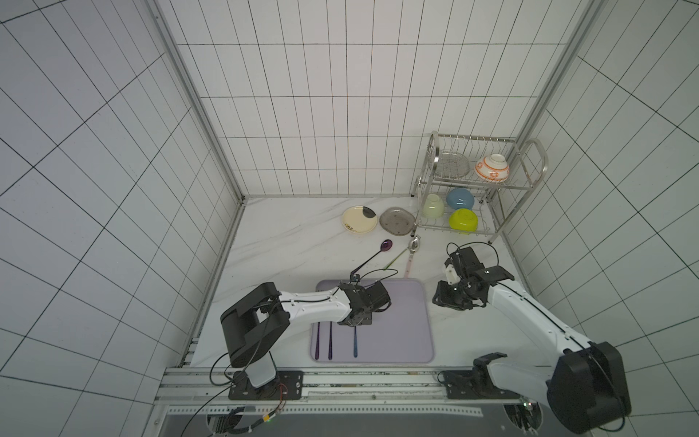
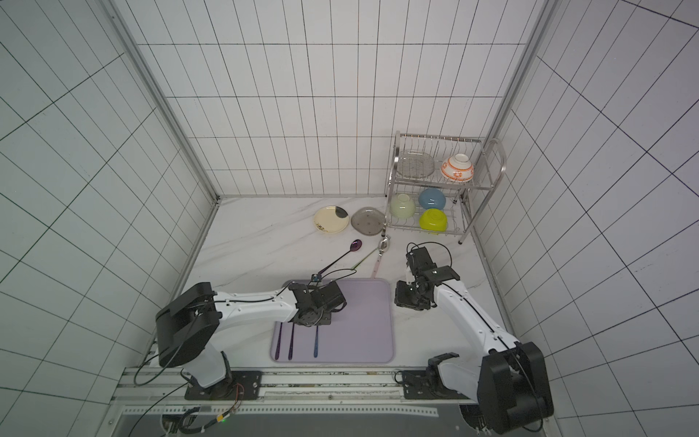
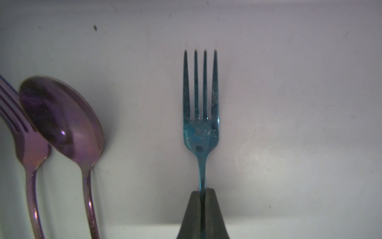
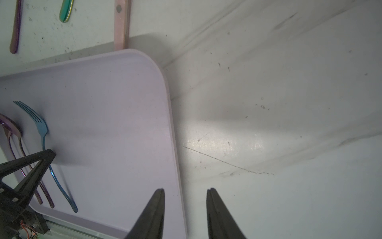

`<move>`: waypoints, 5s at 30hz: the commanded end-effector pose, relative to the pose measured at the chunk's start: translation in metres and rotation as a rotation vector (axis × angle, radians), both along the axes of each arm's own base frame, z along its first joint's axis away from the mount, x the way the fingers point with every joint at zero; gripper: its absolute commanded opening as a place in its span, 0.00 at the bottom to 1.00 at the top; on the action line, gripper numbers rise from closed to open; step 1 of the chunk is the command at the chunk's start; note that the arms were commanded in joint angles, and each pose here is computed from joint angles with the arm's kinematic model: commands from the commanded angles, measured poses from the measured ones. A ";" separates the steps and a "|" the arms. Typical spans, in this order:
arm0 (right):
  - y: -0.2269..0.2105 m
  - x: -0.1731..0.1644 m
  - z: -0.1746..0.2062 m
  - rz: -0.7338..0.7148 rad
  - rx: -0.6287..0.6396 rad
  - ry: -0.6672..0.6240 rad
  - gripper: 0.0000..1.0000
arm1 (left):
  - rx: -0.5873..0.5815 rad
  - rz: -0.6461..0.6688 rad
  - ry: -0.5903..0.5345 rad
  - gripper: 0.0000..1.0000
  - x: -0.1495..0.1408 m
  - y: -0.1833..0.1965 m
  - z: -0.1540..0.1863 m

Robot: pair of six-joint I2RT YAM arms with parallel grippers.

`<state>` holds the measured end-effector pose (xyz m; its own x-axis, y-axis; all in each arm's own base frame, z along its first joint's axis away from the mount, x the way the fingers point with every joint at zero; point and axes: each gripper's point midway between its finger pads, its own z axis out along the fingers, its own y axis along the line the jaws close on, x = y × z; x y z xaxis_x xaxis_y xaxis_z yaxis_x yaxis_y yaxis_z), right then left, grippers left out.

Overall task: Set the spoon and fork side by side
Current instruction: Place the fork on the tray, then pick up the spoon from the center of the board, then place the spoon on the tray.

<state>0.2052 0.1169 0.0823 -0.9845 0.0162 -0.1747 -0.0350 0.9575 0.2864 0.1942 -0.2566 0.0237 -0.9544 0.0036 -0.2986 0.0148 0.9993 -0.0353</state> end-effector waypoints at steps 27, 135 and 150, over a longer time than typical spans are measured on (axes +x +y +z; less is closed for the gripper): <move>-0.004 -0.003 -0.004 0.006 -0.030 0.017 0.37 | 0.026 -0.062 0.023 0.29 -0.010 0.002 -0.016; -0.008 -0.005 -0.001 -0.039 -0.022 -0.030 0.37 | -0.107 -0.049 -0.140 0.00 -0.001 -0.035 0.082; -0.006 -0.004 -0.001 -0.025 -0.012 -0.032 0.37 | -0.067 -0.056 -0.079 0.00 -0.018 -0.063 0.022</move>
